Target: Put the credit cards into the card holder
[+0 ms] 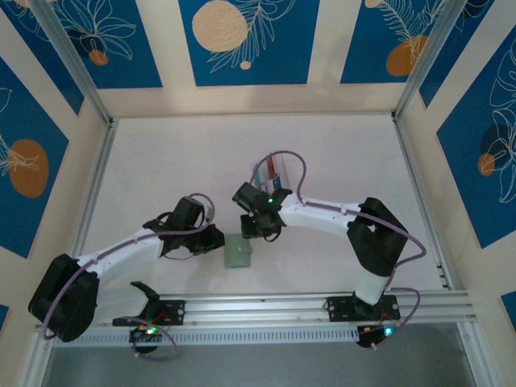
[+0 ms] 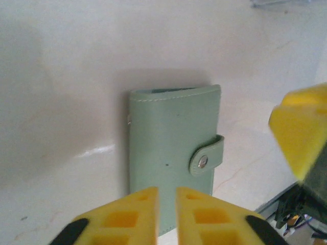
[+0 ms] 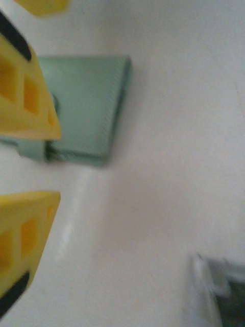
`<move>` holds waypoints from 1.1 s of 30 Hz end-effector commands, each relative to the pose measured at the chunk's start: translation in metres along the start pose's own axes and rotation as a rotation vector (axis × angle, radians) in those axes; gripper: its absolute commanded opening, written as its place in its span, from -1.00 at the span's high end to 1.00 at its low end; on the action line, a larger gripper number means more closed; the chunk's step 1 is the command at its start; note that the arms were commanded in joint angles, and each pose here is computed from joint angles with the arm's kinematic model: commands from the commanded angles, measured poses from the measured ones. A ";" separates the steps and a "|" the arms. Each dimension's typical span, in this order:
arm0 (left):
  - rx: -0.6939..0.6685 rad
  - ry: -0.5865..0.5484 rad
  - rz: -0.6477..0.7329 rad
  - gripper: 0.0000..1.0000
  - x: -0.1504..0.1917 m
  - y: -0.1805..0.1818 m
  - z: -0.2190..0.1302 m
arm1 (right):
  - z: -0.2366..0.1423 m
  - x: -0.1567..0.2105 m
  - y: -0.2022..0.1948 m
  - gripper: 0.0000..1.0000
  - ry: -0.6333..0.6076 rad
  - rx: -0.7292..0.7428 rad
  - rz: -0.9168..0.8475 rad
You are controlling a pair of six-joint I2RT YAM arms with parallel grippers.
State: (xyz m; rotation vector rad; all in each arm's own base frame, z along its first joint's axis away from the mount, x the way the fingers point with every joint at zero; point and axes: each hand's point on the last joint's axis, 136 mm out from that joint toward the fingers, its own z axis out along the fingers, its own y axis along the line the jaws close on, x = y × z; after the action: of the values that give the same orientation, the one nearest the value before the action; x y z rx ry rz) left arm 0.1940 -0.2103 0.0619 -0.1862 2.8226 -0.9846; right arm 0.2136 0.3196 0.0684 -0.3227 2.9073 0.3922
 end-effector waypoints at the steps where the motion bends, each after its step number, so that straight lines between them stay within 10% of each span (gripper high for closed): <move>1: 0.064 0.016 -0.022 0.85 -0.013 -0.020 0.005 | -0.007 0.022 0.017 0.57 0.055 -0.064 -0.003; 33: -0.007 0.115 -0.097 1.00 -0.008 0.039 0.054 | 0.042 0.036 0.040 0.26 0.151 -0.007 -0.067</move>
State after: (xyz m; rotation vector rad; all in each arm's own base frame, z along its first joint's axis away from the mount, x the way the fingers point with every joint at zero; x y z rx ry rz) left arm 0.2270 -0.2269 0.0237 -0.2262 2.8520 -1.1367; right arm 0.1803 0.3655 0.0414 -0.4564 2.9972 0.4689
